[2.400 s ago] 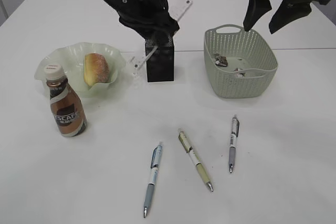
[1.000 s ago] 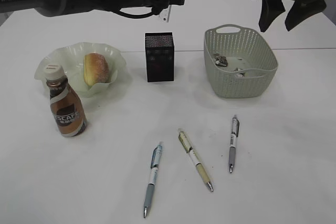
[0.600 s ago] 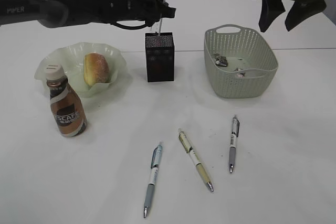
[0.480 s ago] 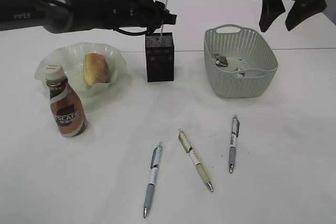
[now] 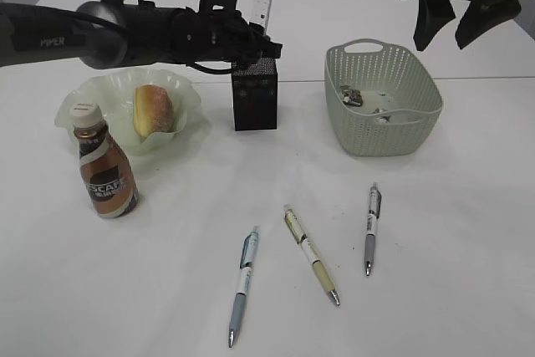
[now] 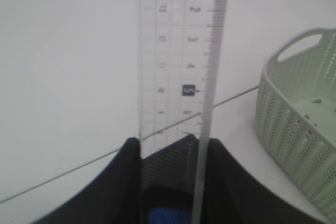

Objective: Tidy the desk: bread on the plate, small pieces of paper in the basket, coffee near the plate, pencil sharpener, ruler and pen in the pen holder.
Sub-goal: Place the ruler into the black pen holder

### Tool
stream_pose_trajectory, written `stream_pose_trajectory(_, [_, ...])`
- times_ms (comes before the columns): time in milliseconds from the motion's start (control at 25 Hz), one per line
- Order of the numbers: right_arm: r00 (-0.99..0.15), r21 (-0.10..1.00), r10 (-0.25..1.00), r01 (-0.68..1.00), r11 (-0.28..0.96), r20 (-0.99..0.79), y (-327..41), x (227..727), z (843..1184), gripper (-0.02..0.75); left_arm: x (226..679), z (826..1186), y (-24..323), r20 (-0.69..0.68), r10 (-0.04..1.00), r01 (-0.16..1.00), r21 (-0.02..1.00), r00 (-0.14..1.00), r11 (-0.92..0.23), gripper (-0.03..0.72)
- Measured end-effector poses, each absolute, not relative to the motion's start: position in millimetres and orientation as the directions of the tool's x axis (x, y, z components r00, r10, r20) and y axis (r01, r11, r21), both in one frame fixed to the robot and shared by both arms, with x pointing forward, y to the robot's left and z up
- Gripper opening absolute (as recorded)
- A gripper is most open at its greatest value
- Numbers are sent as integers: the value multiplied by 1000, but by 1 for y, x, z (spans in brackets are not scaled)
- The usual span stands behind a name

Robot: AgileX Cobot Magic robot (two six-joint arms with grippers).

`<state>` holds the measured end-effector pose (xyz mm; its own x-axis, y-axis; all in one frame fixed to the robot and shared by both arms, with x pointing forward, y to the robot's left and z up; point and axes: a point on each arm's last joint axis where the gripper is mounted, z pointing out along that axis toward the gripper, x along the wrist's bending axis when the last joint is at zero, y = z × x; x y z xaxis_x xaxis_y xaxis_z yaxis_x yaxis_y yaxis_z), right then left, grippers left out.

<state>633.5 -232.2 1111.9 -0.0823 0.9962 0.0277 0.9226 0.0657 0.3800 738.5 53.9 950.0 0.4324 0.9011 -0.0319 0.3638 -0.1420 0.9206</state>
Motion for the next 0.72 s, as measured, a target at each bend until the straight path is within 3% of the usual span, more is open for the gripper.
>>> stream_pose_trajectory(720, [-82, 382, 996, 922, 66, 28, -232, 633, 1113, 402, 739, 945, 54, -35, 902, 375, 916, 431, -143, 259])
